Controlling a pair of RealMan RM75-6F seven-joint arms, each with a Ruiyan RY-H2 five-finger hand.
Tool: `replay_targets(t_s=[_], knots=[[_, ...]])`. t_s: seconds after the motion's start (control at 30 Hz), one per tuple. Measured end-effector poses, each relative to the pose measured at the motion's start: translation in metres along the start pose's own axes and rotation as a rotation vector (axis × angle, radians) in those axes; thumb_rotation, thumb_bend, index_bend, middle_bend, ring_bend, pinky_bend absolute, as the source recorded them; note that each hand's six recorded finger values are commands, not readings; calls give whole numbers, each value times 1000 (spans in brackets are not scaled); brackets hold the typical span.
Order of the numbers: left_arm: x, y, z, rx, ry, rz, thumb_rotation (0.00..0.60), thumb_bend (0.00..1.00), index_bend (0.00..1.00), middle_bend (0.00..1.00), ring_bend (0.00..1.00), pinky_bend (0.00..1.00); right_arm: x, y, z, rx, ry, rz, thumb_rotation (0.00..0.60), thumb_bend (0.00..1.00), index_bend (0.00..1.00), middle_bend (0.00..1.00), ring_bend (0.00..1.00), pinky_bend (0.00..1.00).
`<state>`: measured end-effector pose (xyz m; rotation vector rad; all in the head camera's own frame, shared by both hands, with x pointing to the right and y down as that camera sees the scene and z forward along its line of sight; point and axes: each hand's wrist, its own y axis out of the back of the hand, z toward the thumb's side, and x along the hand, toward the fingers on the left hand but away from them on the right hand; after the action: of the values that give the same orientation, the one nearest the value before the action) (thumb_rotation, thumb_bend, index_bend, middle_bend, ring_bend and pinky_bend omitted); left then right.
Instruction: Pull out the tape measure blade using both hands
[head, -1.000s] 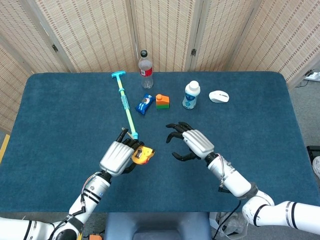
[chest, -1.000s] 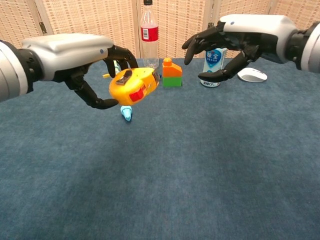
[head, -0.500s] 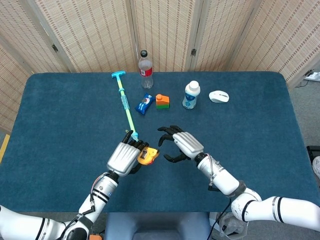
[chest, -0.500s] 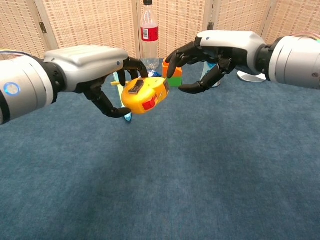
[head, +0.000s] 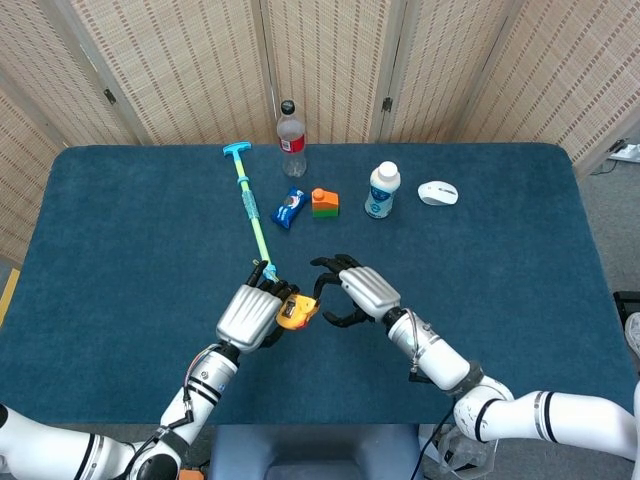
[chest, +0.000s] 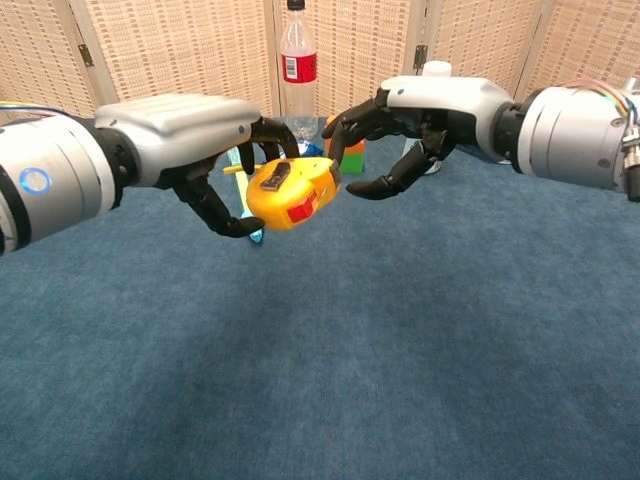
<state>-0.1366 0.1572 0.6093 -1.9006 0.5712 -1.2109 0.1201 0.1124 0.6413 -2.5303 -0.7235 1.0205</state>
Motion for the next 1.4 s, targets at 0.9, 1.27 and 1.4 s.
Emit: replay_targets(t_s=[0.9, 1.27, 1.4], knots=[[1, -7, -11, 3, 25, -20, 600, 395, 469, 420, 325, 34, -6, -4, 0, -10, -10, -11, 600, 384, 556, 171, 127, 0], [2, -9, -11, 7, 26, -23, 600, 396, 469, 420, 324, 34, -9, -5, 2, -9, -9, -10, 600, 384, 602, 197, 136, 0], [2, -10, -13, 7, 29, -26, 600, 397, 469, 420, 324, 34, -10, -5, 1, -11, -11, -14, 600, 384, 603, 199, 138, 0]])
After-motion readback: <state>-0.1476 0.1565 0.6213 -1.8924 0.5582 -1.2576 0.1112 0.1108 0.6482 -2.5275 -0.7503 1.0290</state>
